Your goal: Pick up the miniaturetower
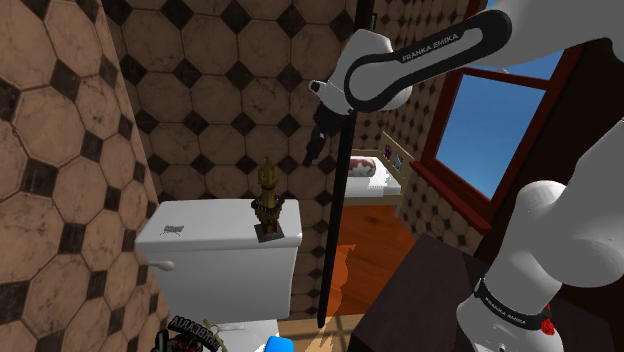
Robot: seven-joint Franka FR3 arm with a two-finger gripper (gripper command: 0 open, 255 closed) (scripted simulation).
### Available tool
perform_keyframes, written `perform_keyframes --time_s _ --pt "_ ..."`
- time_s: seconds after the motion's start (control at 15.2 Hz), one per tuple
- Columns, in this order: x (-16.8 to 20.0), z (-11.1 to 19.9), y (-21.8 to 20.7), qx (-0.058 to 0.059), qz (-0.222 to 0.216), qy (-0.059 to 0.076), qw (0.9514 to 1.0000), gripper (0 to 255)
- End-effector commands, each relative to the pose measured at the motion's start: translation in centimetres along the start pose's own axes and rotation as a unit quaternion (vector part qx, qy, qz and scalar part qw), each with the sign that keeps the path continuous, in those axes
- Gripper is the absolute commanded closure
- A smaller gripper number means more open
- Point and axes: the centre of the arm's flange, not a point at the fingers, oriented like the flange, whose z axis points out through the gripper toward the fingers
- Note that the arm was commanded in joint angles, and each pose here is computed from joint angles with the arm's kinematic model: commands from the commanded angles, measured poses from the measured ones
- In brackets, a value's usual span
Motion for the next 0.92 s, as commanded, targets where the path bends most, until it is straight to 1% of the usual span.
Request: perform_keyframes --time_s 0.0,0.2,0.4,0.46,0.86 --pt "1.7 1.5 0.1 -0.005 -0.029 0.018 0.9994 0" --pt "4.4 3.5 0.0 -0.010 -0.069 0.044 0.9966 0" --pt "7.1 5.4 -0.3 -0.015 -0.110 0.070 0.9914 0" --pt "7.4 5.7 -0.4 -0.016 -0.115 0.073 0.9905 0" --pt "6.2 8.6 -0.6 -0.016 -0.115 0.073 0.9905 0"
